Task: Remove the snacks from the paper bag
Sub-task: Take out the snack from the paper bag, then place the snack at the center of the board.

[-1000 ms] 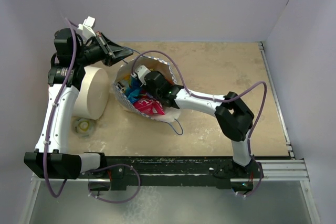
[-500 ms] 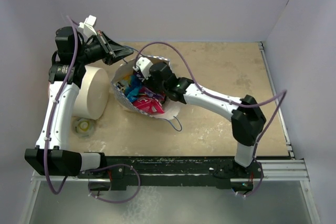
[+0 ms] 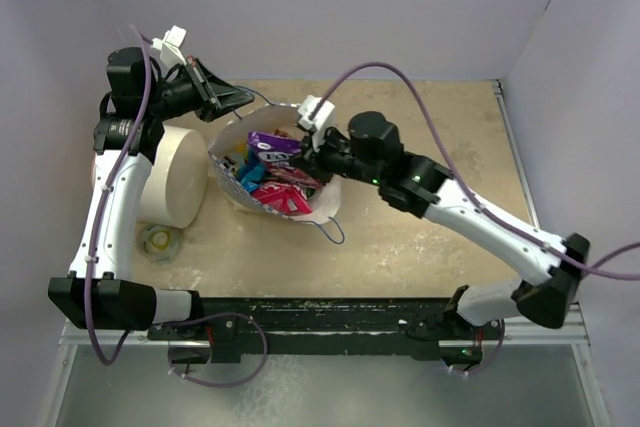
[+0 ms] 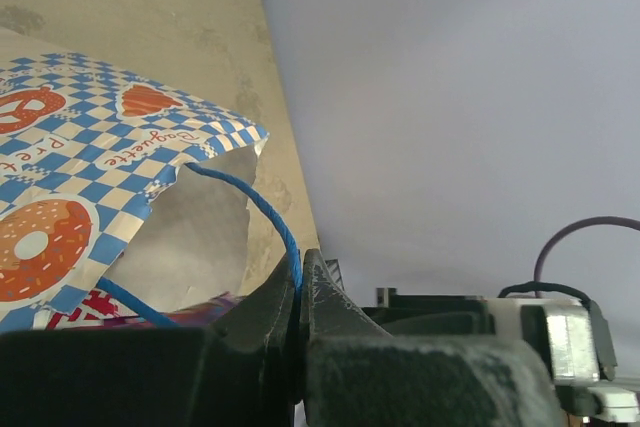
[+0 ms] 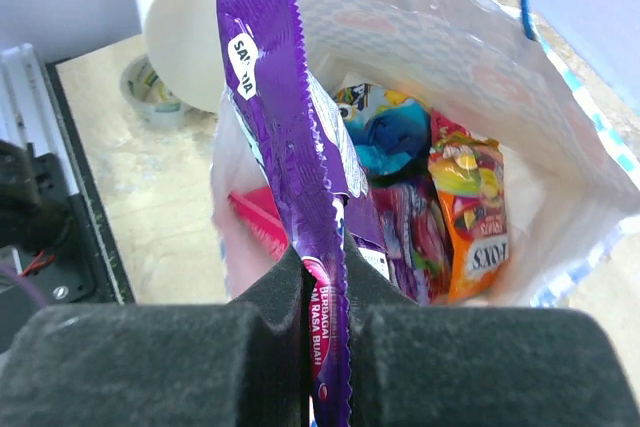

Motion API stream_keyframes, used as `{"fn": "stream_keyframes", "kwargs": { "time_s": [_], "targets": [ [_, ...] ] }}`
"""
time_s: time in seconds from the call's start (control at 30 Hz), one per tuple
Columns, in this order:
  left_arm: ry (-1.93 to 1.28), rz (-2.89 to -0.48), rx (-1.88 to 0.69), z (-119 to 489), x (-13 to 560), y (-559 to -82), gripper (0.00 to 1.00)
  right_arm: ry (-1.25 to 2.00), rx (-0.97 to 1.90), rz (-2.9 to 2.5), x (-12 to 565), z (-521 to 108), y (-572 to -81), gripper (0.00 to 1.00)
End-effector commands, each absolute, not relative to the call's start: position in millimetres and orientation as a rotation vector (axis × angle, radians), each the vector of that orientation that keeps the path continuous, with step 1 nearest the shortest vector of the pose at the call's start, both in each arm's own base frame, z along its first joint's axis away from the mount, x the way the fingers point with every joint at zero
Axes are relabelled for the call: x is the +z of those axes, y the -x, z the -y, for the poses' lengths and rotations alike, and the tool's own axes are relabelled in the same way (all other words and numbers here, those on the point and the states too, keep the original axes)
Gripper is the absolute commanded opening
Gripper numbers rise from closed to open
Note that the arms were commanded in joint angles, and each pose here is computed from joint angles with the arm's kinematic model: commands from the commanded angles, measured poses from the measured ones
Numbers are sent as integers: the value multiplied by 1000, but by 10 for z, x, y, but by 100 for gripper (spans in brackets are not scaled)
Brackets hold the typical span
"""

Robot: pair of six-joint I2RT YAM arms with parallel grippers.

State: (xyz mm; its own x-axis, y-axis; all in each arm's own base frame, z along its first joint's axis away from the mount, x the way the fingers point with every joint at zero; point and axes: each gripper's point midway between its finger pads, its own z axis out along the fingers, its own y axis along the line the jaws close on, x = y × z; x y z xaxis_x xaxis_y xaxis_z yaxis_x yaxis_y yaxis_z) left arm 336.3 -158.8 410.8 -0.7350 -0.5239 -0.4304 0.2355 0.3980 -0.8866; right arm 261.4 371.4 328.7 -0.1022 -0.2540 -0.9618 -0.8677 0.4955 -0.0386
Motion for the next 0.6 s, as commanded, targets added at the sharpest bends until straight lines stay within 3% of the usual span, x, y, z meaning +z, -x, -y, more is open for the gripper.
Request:
{"fn": "stream_keyframes", "kwargs": {
  "time_s": [0.0,0.23,0.4,0.57],
  "targets": [
    [113,-1904,-1393,1603,4330,-3244,0,840,693,-1499,3973,-3211,-2366,0],
    [90,-1903,-1370,1595,4312,-3235,0,266,320,-1439,4544,-1852,-2573,0],
    [74,-1928,-1352,1591,4281,-3190,0,-30,-181,-1576,4145,-1016,-3126,0],
    [57,-1907,-1369,1605,4327,-3158,0,6,-439,-1827,3338,-600,-3809,0]
  ]
}}
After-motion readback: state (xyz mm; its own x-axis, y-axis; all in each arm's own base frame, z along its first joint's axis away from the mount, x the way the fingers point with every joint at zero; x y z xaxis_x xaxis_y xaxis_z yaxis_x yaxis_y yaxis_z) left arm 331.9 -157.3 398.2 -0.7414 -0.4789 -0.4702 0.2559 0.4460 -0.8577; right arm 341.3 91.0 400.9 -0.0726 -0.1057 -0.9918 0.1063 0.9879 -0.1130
